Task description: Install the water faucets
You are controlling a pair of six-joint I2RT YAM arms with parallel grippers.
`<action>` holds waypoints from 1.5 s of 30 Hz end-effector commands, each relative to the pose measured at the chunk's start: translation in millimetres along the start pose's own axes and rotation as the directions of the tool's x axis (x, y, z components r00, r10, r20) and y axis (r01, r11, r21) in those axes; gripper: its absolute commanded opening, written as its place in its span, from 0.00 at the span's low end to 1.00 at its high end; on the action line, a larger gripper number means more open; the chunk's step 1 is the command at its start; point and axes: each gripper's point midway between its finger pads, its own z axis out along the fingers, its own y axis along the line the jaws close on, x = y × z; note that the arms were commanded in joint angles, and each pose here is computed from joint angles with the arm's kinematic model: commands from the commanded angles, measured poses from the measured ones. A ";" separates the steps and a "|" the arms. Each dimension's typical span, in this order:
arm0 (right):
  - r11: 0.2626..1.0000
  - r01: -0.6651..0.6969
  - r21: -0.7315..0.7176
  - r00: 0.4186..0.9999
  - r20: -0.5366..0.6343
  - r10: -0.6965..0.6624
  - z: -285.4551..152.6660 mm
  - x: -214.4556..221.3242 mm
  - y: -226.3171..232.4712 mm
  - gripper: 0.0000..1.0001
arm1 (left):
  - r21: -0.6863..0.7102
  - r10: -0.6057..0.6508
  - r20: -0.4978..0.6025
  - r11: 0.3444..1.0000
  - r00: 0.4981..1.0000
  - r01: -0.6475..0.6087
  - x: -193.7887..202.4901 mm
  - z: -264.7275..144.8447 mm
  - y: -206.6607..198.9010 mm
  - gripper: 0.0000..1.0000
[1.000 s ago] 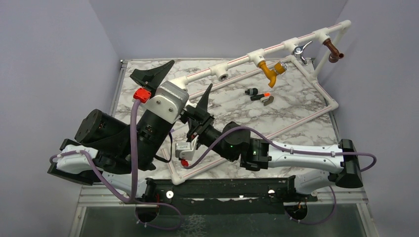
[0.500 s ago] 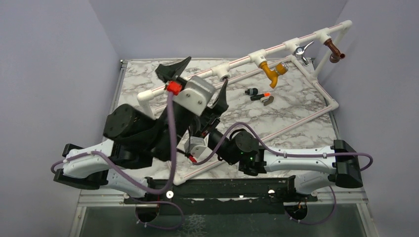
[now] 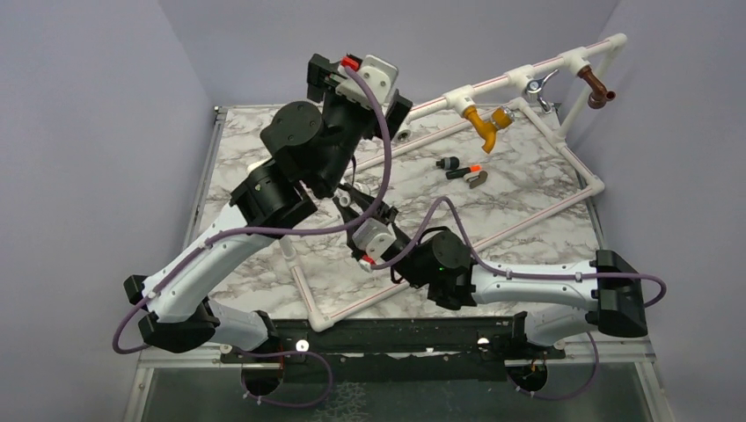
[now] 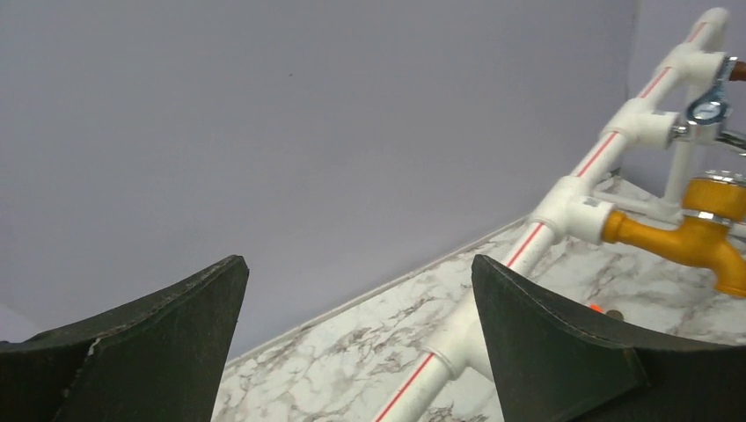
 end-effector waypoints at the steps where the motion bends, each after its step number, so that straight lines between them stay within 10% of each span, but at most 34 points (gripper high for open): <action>1: 0.861 -0.448 0.243 0.889 0.018 0.457 -8.8 20.4 -55.5 0.00 | -0.023 -0.109 0.029 0.994 0.994 0.110 -1.7 12.9 30.2 0.99; 15: 0.476 -0.816 0.329 0.539 0.134 0.832 1.3 30.7 -52.9 0.01 | -0.251 -0.089 0.061 0.963 0.994 0.101 -3.5 -3.8 96.6 0.99; 24: 0.729 -0.648 0.221 0.752 0.028 0.659 6.9 28.8 -35.9 0.02 | -0.228 -0.091 0.066 0.968 0.994 0.104 -4.5 -2.6 90.6 0.99; 34: 0.879 -0.476 0.000 0.879 0.036 0.476 1.8 -14.6 -40.3 0.67 | -0.225 -0.080 0.068 0.970 0.995 0.093 -7.1 -5.0 88.8 0.99; 45: 0.970 -0.140 -0.200 0.990 -0.003 0.143 -4.4 -23.0 -13.7 0.83 | -0.237 -0.068 0.057 0.968 0.996 0.080 -5.9 -5.2 89.0 0.99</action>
